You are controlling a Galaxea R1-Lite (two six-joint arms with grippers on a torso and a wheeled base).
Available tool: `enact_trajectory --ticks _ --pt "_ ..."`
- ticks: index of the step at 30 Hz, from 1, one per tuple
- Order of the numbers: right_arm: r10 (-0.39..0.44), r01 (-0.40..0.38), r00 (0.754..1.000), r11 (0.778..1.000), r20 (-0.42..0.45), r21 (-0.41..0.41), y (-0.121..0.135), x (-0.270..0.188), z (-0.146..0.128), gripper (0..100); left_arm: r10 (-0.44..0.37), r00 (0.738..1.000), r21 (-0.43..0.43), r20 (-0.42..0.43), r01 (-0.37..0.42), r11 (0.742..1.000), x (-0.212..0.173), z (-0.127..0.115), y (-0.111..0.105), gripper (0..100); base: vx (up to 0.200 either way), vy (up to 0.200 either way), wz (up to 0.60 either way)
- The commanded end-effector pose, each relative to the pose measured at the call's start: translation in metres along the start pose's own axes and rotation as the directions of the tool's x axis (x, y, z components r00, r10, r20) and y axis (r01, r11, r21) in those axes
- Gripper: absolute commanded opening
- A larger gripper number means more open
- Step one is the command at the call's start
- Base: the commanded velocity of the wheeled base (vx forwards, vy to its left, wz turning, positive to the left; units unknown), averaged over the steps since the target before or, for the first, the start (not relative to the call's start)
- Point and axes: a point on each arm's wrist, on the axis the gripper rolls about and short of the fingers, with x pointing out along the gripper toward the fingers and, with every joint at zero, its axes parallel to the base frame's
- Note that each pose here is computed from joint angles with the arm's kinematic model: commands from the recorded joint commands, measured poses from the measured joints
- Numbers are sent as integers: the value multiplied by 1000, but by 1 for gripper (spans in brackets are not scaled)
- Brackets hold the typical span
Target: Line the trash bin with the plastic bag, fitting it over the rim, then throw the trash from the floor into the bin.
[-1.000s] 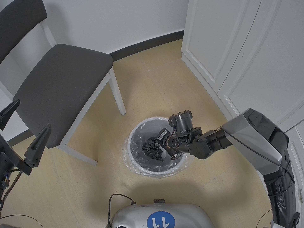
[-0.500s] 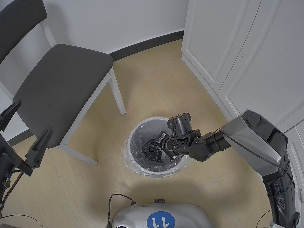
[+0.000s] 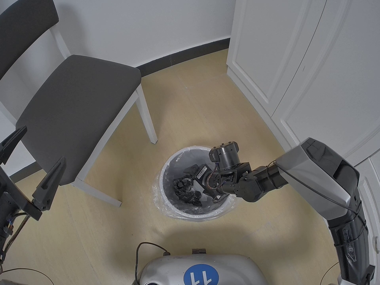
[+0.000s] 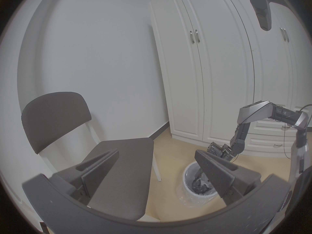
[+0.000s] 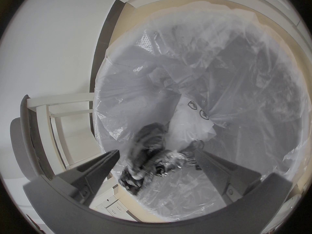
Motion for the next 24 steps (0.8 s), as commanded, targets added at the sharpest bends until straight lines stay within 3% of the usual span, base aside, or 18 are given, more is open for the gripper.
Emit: enact_trajectory --ticks 1,11,15,18,24 --pt "1 -1 1000 1000 0 0 0 0 0 100 1 1000 0 1 0 1000 0 0 0 100 0 0 0" --pt "14 -14 1000 1000 9 0 6 -5 3 100 2 1000 -1 5 -2 1000 -1 1 1 100 0 0 0" --pt "49 -49 999 999 19 -17 24 -32 6 100 4 1000 -2 8 -4 1000 -1 1 1 100 0 0 0" --pt "78 -77 997 996 22 -53 34 -45 5 100 6 1000 -3 14 -6 1000 -2 2 1 100 0 0 0" --pt "132 -123 991 972 33 -199 51 -88 4 100 6 1000 -3 14 -6 1000 -2 2 1 100 0 0 0"
